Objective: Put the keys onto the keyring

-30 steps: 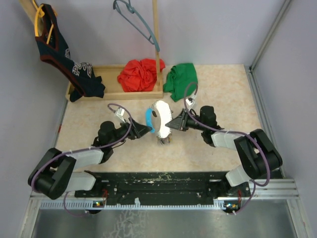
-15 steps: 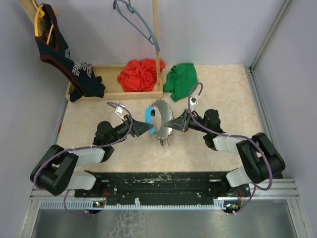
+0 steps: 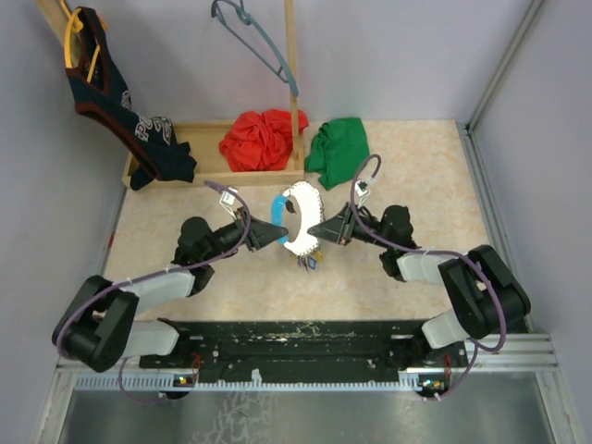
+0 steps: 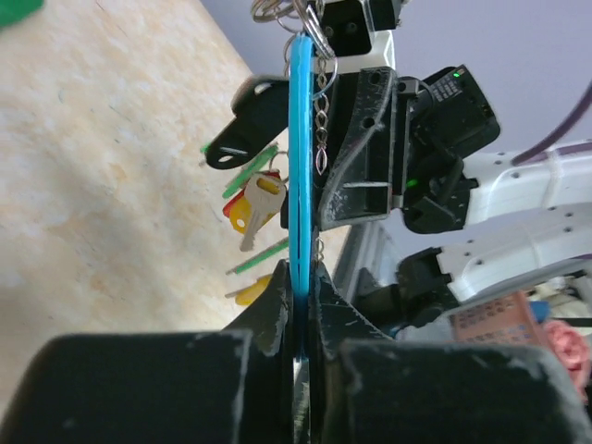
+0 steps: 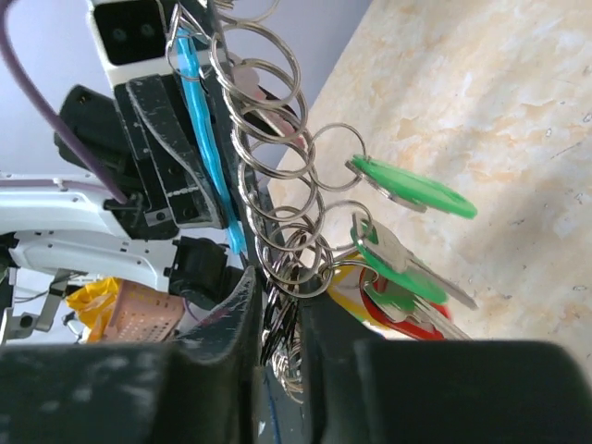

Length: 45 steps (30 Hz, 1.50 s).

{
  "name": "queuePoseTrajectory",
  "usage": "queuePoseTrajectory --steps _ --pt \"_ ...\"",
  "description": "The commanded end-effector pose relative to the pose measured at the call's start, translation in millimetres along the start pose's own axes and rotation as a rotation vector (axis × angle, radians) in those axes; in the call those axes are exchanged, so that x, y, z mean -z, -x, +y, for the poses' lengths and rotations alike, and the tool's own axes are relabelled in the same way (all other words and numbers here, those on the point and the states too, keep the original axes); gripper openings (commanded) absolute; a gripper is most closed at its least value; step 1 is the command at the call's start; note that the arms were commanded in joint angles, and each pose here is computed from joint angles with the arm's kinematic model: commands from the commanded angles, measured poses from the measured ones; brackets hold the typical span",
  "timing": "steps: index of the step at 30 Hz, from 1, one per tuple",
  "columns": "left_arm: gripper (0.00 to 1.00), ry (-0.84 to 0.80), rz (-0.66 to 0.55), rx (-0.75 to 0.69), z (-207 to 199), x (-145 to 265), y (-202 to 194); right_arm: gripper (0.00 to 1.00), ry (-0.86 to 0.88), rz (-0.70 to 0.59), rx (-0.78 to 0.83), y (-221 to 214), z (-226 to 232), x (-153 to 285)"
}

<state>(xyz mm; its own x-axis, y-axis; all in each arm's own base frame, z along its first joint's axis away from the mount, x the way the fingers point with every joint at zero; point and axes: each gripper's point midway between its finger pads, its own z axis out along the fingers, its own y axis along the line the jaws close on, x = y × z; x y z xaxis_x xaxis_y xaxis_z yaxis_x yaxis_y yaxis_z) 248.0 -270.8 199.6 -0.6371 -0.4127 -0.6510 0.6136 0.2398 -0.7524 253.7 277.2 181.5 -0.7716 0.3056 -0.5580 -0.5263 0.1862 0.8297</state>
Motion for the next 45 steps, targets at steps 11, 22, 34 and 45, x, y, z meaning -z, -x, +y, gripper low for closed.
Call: queuePoseTrajectory --steps 11,22,34,45 --pt "0.00 0.452 0.374 -0.477 17 32 41 0.67 -0.160 0.010 0.321 13 -4 15" --pt "0.00 0.517 0.788 -0.749 14 46 17 0.73 -0.190 -0.140 0.591 31 1 33" --pt "0.00 0.532 0.938 -0.844 16 41 12 0.71 -0.094 -0.197 0.976 19 -5 34" --pt "0.00 0.474 0.920 -0.814 11 45 -3 0.49 -0.061 -0.235 1.171 3 -18 11"
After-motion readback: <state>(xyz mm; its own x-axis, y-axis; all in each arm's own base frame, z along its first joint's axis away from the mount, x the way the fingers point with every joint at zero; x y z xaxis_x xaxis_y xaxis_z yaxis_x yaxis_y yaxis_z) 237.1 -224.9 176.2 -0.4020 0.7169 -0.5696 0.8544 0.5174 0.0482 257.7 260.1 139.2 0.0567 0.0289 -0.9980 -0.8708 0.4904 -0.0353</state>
